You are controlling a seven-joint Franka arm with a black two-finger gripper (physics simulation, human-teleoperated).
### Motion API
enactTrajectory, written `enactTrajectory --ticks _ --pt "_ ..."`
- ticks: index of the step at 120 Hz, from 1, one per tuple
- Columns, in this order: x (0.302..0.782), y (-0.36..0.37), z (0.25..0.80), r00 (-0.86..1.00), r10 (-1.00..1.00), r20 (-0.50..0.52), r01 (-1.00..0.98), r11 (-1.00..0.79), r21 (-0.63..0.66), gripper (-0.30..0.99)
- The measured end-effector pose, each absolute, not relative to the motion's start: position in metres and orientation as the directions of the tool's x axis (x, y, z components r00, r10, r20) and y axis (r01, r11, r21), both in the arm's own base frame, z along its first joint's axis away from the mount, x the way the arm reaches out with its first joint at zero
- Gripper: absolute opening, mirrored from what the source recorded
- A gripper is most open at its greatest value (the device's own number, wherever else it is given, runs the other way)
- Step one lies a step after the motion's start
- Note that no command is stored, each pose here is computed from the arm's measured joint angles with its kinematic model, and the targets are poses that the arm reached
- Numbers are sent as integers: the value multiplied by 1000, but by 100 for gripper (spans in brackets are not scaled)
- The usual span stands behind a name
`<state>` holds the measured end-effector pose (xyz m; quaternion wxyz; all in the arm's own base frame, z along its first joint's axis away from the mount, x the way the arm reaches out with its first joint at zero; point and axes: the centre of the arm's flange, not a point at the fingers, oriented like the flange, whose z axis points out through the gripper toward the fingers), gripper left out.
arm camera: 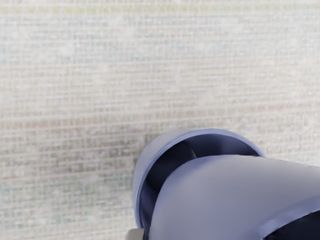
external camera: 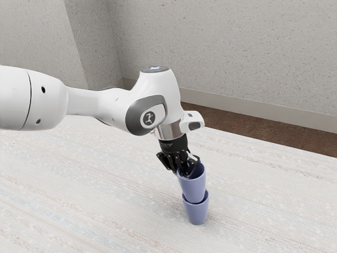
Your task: Place the left cup onto the right cup
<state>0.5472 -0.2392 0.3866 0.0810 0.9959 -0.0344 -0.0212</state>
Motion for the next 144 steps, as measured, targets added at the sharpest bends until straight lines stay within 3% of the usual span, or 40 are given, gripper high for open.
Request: enactTrajectory --ticks 20,45,102,116,144 --pt "547 -239 386 996 -75 -38 -68 -984 167 40" --pt "547 -239 387 996 -80 -38 -72 -983 168 57" --pt "539 -236 442 995 -91 29 -95 -977 191 67" --pt "540 -233 486 990 -113 85 -127 -977 174 67" --pt "548 -226 591 962 -234 138 -238 -971 12 67"
